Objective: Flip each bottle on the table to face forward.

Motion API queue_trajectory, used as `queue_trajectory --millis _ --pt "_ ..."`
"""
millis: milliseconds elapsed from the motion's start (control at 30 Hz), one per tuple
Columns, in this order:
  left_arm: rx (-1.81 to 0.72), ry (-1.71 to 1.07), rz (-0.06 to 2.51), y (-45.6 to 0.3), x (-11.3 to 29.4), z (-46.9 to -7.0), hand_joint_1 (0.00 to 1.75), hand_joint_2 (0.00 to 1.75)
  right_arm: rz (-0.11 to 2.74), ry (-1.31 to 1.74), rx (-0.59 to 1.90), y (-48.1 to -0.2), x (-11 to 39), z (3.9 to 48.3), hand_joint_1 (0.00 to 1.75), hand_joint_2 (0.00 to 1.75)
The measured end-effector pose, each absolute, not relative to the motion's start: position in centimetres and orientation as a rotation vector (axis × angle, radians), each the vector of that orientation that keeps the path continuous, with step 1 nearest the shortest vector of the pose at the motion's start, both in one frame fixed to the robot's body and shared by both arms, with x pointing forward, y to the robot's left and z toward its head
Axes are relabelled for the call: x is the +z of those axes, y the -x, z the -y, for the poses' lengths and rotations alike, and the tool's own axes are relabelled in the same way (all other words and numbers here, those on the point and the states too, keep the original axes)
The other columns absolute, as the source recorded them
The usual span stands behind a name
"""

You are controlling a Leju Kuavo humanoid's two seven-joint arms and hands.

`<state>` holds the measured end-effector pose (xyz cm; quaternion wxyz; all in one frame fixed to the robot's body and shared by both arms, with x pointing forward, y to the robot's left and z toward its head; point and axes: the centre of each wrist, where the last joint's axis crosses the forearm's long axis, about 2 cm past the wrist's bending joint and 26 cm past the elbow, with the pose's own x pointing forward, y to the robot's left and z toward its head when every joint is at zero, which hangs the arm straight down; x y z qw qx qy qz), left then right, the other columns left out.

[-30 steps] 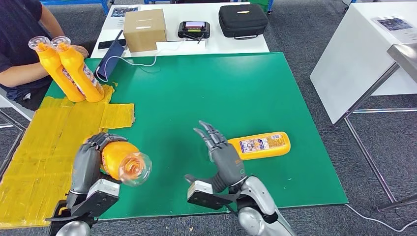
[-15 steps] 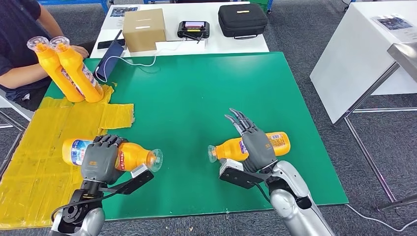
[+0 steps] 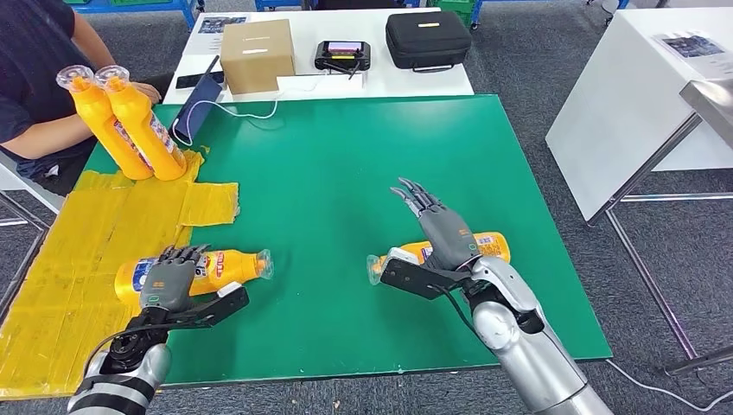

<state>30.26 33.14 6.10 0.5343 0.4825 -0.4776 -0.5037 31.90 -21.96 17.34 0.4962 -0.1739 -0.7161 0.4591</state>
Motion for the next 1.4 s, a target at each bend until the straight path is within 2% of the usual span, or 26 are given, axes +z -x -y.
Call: queue_trajectory --millis 267,433,733,967,1133,1267,1400 --pt "-1.221 -1.134 1.044 -31.4 5.6 -35.3 0.00 0.00 1.573 0.504 1.216 -34.4 16.3 24.0 0.00 1.75" --pt "-1.207 -1.062 1.081 -31.6 5.7 -36.4 0.00 0.00 1.487 0.537 1.260 -35.2 15.7 25.4 0.00 1.75" --pt "-0.949 -0.660 1.338 -31.3 7.4 -37.5 0.00 0.00 1.281 0.609 1.333 -35.9 13.6 30.1 0.00 1.75" --pt "-0.657 -0.222 1.566 -29.8 9.3 -36.5 0.00 0.00 1.151 0.579 1.348 -36.1 11.6 32.7 0.00 1.75" --pt "-0.559 -0.020 1.703 -29.5 11.6 -35.8 0.00 0.00 1.066 0.555 1.372 -36.4 10.2 33.9 0.00 1.75" --pt "-0.561 0.015 1.766 -29.5 12.9 -35.3 0.00 0.00 1.024 0.551 1.384 -36.8 9.7 34.2 1.75 1.75" --pt "-0.581 0.036 1.811 -29.7 13.8 -34.7 0.00 0.00 0.977 0.563 1.399 -37.0 8.9 34.1 1.75 1.75"
